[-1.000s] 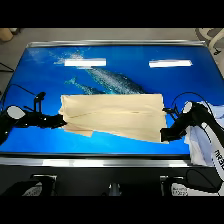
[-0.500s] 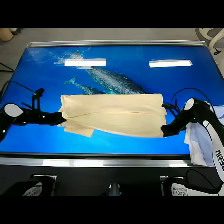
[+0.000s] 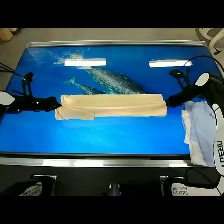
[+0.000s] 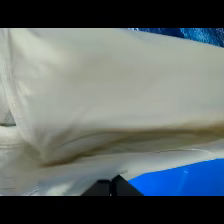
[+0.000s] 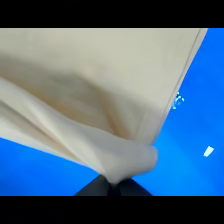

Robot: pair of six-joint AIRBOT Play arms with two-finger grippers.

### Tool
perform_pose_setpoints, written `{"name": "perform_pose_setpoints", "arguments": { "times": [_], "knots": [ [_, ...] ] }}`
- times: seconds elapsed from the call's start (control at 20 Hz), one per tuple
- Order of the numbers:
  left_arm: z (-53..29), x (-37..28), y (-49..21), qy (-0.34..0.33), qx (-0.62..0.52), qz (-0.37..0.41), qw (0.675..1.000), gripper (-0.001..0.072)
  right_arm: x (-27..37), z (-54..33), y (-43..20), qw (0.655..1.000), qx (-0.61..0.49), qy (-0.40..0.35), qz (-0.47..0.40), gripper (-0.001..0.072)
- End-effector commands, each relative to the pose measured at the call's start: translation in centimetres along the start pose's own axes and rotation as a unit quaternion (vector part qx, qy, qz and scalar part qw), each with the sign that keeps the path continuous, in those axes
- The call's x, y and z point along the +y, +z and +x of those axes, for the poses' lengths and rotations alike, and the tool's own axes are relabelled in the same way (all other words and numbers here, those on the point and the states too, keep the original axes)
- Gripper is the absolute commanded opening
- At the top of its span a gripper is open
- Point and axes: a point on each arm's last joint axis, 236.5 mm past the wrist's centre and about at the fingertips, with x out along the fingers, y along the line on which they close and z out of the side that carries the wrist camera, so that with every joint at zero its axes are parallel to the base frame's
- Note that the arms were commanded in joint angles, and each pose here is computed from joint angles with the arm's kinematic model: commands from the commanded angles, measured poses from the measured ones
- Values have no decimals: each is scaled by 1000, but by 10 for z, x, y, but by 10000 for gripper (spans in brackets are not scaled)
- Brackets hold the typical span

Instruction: Fold the shirts.

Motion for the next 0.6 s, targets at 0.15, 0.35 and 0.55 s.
{"name": "perform_pose_setpoints", "arguments": {
  "times": [0.15, 0.35, 0.55],
  "knots": [
    [29, 11, 43, -11, -46, -50, 998, 29, -29, 29, 26, 999, -35, -29, -9, 11],
    [61, 19, 62, -12, -18, -54, 998, 30, -36, 43, 30, 999, -40, -34, -4, 12],
    [68, 24, 85, -12, -27, -50, 998, 30, -41, 42, 43, 997, -69, -43, 3, 12]
  ]
}}
